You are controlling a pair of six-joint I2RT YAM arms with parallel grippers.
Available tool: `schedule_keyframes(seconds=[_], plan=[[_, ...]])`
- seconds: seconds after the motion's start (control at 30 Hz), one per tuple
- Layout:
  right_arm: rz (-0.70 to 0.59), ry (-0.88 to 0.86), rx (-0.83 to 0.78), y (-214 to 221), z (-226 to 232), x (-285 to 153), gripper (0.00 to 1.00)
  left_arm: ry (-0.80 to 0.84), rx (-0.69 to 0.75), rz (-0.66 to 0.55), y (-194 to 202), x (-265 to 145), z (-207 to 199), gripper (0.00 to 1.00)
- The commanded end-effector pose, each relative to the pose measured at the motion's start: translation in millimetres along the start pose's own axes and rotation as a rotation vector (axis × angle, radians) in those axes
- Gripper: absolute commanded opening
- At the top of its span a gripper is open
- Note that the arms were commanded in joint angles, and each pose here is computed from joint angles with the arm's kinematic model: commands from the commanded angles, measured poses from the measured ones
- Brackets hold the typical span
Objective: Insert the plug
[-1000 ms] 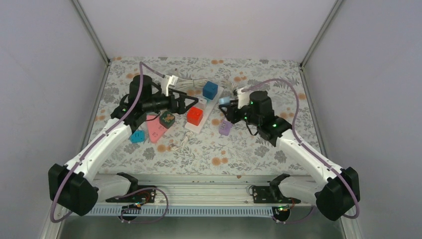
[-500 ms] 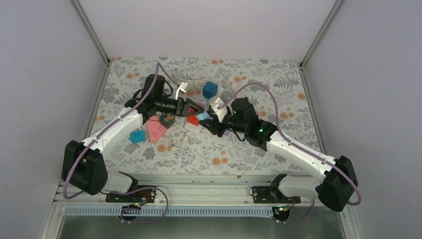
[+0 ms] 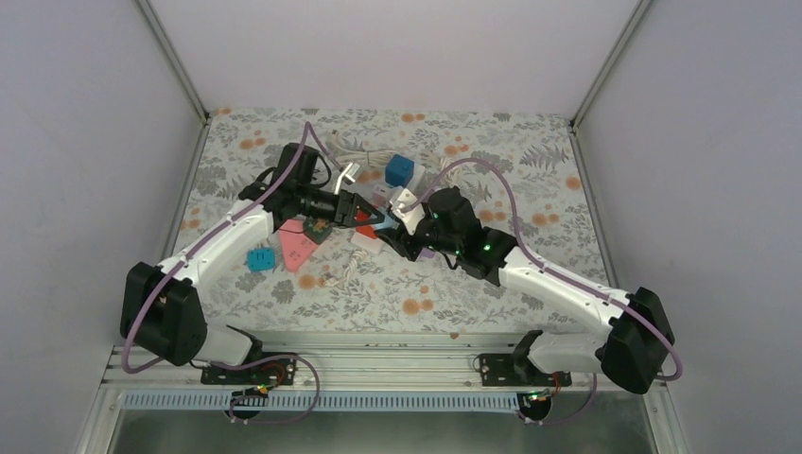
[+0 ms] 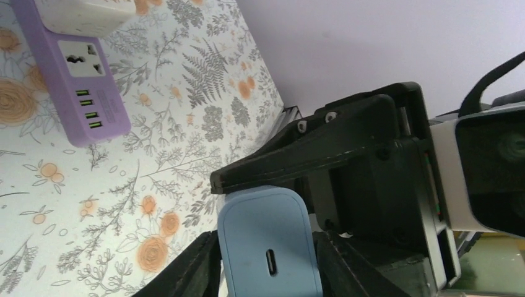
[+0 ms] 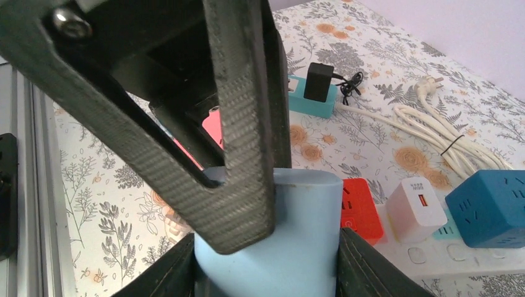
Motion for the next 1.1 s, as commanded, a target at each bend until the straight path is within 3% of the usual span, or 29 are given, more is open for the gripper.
schedule_keyframes(seconds=[0.0,0.17,0.2,0.27,0.37,0.47,0.6,0.77,0.93,1.07], plan=[[-0.015,0.033,-0.045,-12.2,-0.4,2.7,0.31,-0.047,-0.005,0.006,-2.0,2.1,2.2,0.38],[-0.001,0.047,-0.04,-11.1,-0.3,5.2,0.32,-0.106,0.029,0.01,-6.1,1.4,0.5,0.29],[0.008,0.049,-0.031,-10.6,-0.7,5.4,0.36,-0.116,0.05,0.007,-6.8,0.8,-1.3,0.27],[0.03,0.049,0.001,-11.1,-1.5,4.3,0.56,-0.171,0.113,-0.017,-12.0,-3.7,-2.4,0.22],[0.004,0.076,0.036,-19.7,-3.9,-11.5,0.76,-0.34,0.224,-0.084,-22.7,-20.5,3.3,0.19],[-0.067,0.107,0.073,-27.1,-4.5,-33.9,0.85,-0.564,0.347,-0.216,-36.0,-49.0,11.1,0.19],[-0.152,0.168,0.15,-26.2,-8.3,-57.6,0.85,-0.842,0.504,-0.315,-44.2,-86.1,27.7,0.16],[-0.186,0.198,0.21,-12.3,-8.6,-65.1,0.86,-1.126,0.743,-0.271,-32.1,-107.1,81.1,0.03],[-0.142,0.172,0.229,-2.7,-4.5,-57.7,0.85,-1.321,0.719,-0.121,-6.8,-120.2,136.7,0.02],[-0.128,0.14,0.215,-2.2,-0.3,-53.9,0.85,-1.332,0.708,-0.13,1.0,-127.7,139.2,0.02]])
Point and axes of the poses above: each gripper's point midway between its finger pads, its own x axis out along the fingers, its own z axis along the line the jaws close on, y = z × x, the point moved 2 cm from there along -x, back along the fingers, and after that the axes turned 7 degrees about -x, right-handed, at the moved point
